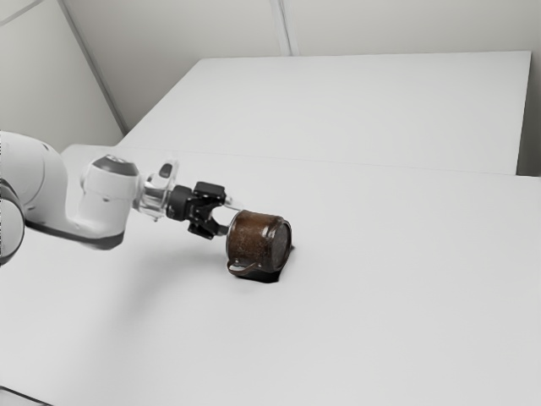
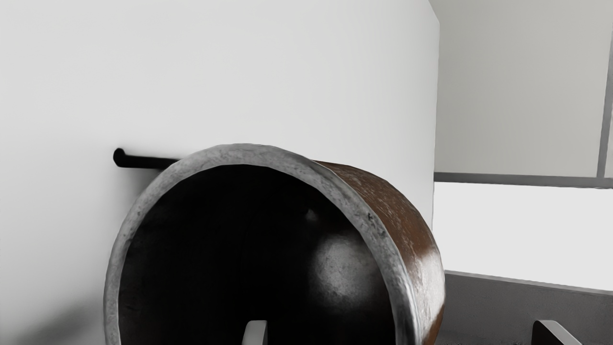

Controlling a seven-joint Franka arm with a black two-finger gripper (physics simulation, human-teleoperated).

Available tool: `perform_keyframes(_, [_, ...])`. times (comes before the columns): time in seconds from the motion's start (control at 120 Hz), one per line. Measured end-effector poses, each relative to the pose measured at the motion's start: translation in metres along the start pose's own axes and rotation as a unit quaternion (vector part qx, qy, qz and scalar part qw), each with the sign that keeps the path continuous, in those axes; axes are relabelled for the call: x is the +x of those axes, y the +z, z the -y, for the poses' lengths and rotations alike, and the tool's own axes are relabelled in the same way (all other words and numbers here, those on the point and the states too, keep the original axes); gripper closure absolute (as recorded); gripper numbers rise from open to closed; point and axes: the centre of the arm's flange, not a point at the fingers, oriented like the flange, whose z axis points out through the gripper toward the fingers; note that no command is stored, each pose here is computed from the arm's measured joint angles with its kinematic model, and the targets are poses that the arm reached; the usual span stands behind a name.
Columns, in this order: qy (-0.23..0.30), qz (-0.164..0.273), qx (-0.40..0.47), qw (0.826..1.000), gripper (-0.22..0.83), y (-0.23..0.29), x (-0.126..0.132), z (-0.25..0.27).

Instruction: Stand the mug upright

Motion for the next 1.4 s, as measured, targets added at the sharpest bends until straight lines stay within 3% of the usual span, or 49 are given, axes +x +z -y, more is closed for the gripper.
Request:
perform_keyframes(0.333, [0.06,-0.014,-0.042,0.997,0.06,0.012,0.0,0.0])
perform_keyframes(0.4, [0.07,-0.016,-0.046,0.996,0.15,0.014,0.001,-0.001])
perform_keyframes(0.525, [0.087,-0.02,-0.052,0.995,0.45,0.015,0.001,-0.003])
perform_keyframes(0.617, [0.099,-0.022,-0.054,0.993,0.59,0.014,0.002,-0.005])
perform_keyframes(0.758, [0.12,-0.026,-0.064,0.99,0.7,0.017,0.005,-0.015])
perform_keyframes(0.933, [0.164,-0.029,-0.069,0.984,0.75,0.017,0.018,-0.044])
perform_keyframes(1.083, [0.278,-0.017,-0.026,0.96,0.78,-0.009,0.056,-0.121])
perform_keyframes(1.267, [0.354,0.071,0.107,0.926,0.79,-0.018,0.061,-0.135])
perform_keyframes(1.4, [0.405,0.133,0.218,0.878,0.79,-0.019,0.068,-0.151])
